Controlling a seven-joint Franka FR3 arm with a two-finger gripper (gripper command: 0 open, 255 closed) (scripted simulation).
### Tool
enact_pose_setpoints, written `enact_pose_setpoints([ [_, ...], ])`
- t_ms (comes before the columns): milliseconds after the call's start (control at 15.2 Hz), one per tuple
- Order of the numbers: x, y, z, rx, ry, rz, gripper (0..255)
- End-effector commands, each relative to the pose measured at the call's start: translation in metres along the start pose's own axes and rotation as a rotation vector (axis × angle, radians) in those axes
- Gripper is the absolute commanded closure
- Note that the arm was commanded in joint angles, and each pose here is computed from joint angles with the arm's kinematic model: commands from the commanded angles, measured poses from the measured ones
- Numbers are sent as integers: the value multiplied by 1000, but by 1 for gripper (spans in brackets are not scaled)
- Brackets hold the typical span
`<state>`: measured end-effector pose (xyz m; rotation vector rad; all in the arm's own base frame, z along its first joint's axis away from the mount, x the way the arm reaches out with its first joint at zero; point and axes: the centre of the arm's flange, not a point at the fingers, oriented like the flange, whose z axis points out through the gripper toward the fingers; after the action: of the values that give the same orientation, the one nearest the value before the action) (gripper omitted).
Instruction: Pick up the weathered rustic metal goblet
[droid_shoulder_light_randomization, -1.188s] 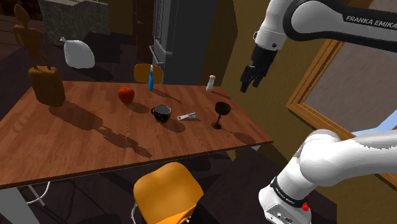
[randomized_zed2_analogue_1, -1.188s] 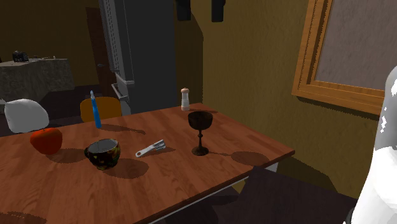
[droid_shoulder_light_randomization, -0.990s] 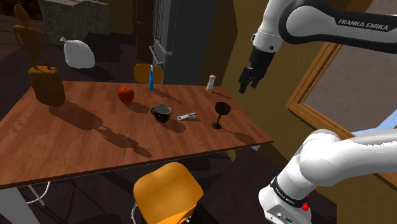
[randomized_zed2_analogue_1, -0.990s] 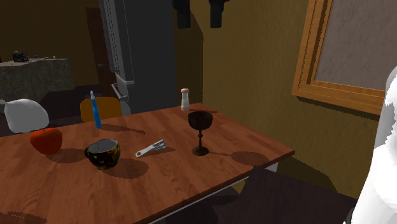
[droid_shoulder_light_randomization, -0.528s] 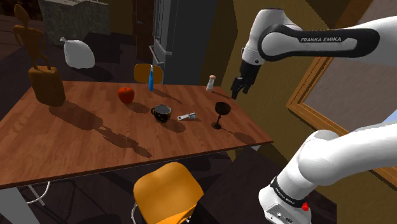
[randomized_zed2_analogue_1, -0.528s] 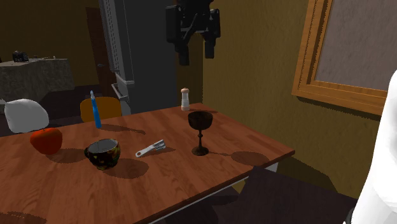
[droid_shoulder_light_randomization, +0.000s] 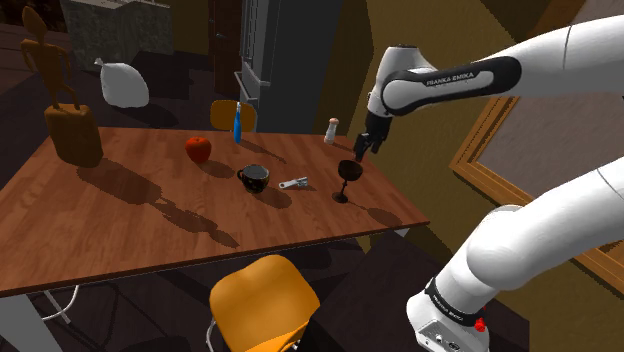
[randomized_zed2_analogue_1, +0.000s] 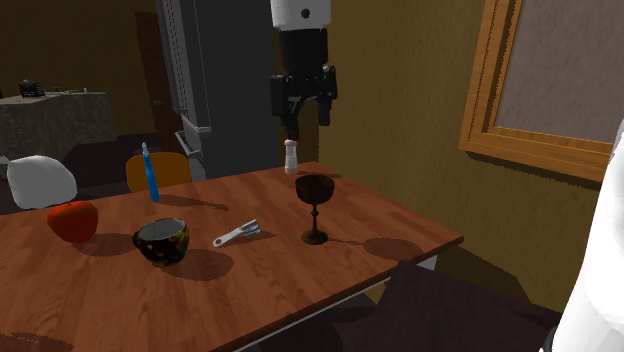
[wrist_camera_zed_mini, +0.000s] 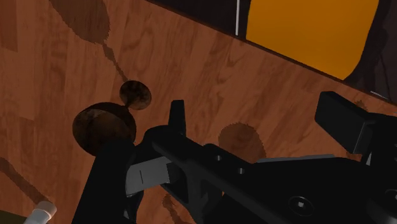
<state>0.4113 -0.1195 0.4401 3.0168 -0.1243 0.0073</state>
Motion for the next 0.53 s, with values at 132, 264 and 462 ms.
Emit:
enact_pose_setpoints([
  [132,26,24,38,-13,-1,-6,0],
  [264,39,36,56,-19,-1,-8,0],
  [462,59,55,84,-28,-3,-12,0],
])
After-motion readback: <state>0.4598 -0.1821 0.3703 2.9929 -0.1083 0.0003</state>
